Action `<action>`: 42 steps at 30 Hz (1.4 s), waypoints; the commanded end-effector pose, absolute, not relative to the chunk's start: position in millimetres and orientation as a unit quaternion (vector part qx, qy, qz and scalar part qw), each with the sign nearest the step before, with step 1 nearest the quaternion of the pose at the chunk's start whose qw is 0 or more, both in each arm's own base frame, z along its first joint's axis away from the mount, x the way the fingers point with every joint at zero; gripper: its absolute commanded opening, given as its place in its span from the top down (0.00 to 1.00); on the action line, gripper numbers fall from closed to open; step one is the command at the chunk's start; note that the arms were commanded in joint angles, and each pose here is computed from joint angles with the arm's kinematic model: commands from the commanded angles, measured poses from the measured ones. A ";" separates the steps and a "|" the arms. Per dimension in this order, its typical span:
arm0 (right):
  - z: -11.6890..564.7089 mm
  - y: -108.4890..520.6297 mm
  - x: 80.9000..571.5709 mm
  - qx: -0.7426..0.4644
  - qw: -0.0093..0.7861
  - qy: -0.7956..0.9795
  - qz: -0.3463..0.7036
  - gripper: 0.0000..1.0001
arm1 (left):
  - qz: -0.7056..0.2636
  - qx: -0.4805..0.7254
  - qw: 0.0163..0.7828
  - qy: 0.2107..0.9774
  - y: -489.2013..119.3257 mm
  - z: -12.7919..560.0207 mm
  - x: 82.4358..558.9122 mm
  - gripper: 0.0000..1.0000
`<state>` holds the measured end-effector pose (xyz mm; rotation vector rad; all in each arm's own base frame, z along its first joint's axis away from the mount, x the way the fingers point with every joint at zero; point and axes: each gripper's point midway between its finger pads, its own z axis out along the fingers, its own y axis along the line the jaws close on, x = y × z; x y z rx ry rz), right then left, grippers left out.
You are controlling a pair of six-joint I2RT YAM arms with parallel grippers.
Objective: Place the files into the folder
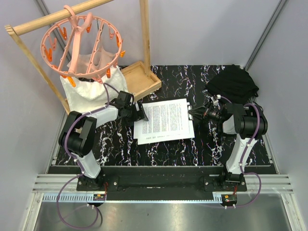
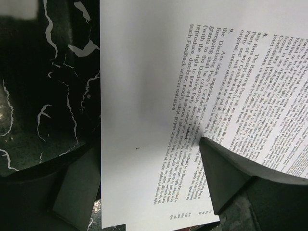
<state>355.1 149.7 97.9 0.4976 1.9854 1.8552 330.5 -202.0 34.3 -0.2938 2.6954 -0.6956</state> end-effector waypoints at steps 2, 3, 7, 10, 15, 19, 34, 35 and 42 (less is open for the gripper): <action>142.4 149.5 354.1 0.096 0.270 0.675 0.680 1.00 | -0.217 -0.112 0.165 0.955 -195.7 16.2 334.3 0.16; 144.6 149.3 354.8 0.095 0.273 0.674 0.680 1.00 | -0.217 -0.110 0.166 0.956 -197.4 17.1 334.7 0.16; 153.3 149.5 354.4 0.092 0.281 0.669 0.681 1.00 | -0.210 -0.095 0.161 0.960 -204.6 15.7 331.9 0.16; 161.2 150.6 354.5 0.090 0.288 0.663 0.685 1.00 | -0.209 -0.086 0.158 0.961 -211.1 15.6 331.5 0.16; 178.2 150.2 354.1 0.085 0.298 0.655 0.690 1.00 | -0.183 -0.083 0.158 0.967 -201.2 7.4 328.7 0.19; 188.7 150.4 354.4 0.079 0.300 0.650 0.694 1.00 | -0.190 -0.081 0.151 0.967 -204.5 6.1 326.8 0.20; 184.4 156.4 352.7 0.071 0.295 0.653 0.693 1.00 | -0.223 -0.052 0.157 0.961 -231.1 30.5 328.3 0.23; 180.6 157.0 353.1 0.073 0.291 0.655 0.693 1.00 | -0.226 -0.050 0.161 0.960 -232.7 34.8 328.9 0.23; 170.3 157.2 354.1 0.075 0.286 0.661 0.690 1.00 | -0.240 -0.043 0.176 0.954 -236.6 56.8 328.7 0.18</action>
